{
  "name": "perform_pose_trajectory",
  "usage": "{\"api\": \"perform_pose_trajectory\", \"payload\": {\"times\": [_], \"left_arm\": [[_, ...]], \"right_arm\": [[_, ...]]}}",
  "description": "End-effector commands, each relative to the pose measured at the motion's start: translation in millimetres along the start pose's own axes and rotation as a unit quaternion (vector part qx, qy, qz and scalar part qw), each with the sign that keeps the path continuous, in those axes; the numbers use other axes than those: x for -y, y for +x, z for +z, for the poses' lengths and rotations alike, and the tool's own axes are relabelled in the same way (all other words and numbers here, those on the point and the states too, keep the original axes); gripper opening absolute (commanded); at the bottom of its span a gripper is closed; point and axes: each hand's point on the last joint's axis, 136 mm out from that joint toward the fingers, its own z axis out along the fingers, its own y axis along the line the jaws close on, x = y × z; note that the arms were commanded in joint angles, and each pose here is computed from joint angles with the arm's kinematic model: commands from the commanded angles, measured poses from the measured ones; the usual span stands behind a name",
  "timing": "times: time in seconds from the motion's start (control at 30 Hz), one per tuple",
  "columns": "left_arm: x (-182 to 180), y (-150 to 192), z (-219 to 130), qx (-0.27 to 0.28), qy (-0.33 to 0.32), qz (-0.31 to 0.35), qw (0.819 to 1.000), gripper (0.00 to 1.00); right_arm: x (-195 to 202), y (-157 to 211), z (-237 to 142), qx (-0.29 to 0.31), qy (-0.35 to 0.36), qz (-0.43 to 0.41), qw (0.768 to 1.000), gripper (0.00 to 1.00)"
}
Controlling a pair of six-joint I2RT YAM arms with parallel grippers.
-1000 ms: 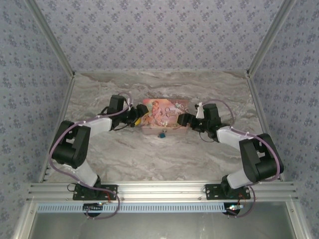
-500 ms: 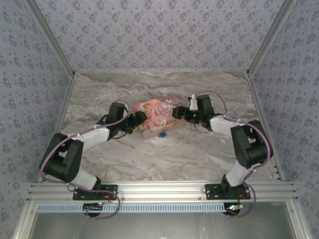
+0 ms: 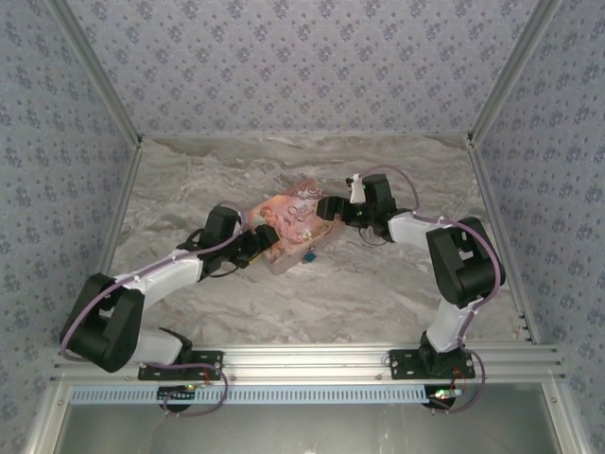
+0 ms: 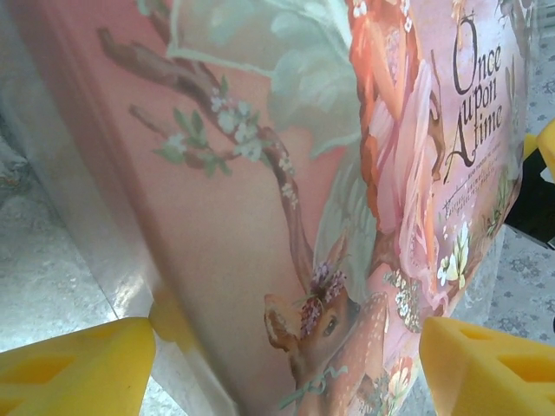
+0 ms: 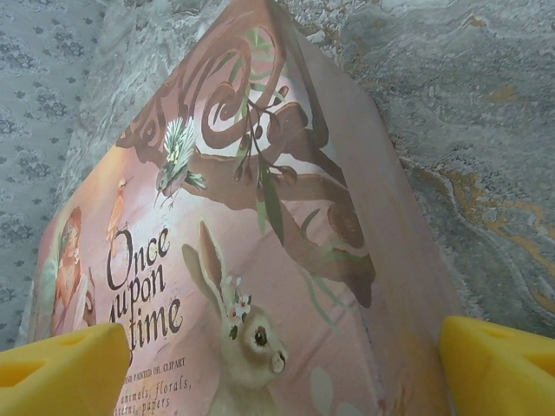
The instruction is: Unlock the padlock with the key
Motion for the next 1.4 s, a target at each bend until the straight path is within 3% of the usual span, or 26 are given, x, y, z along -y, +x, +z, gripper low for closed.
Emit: {"api": "perform_pose_trajectory", "payload": {"times": [0.0,0.07,0.37,0.63,0.87,1.13,1.37], "left_arm": [[8.4,-6.0,-10.3,0.013,-0.01,0.018,1.0,0.8],[5.9,-9.7,-16.9,0.025,-0.021,0.02,0.999,0.8],[-5.6,-28.9,-64.8,0.094,-0.092,0.075,0.988,0.81],[27.3,-56.1,-86.4,0.124,-0.084,0.138,0.979,0.82],[90.8,-88.6,-95.5,0.15,-0.027,0.166,0.974,0.82],[139.5,-86.5,-66.5,0.12,0.095,0.147,0.977,0.81],[180.8,-78.6,-33.8,0.062,0.136,0.165,0.975,0.81]], "right_arm": [[-8.3,-0.1,-4.0,-0.013,-0.015,0.012,1.0,0.96],[-1.2,-3.7,-10.2,-0.005,-0.002,0.016,1.0,1.0],[22.6,-10.0,-54.9,0.04,0.055,0.01,0.998,1.0],[32.4,8.6,-96.9,0.091,0.081,0.014,0.992,1.0],[27.5,28.8,-118.1,0.125,0.072,0.028,0.989,1.0],[7.0,54.3,-127.5,0.146,0.046,-0.007,0.988,1.0],[-9.3,64.5,-122.3,0.15,0.01,-0.026,0.988,1.0]]}}
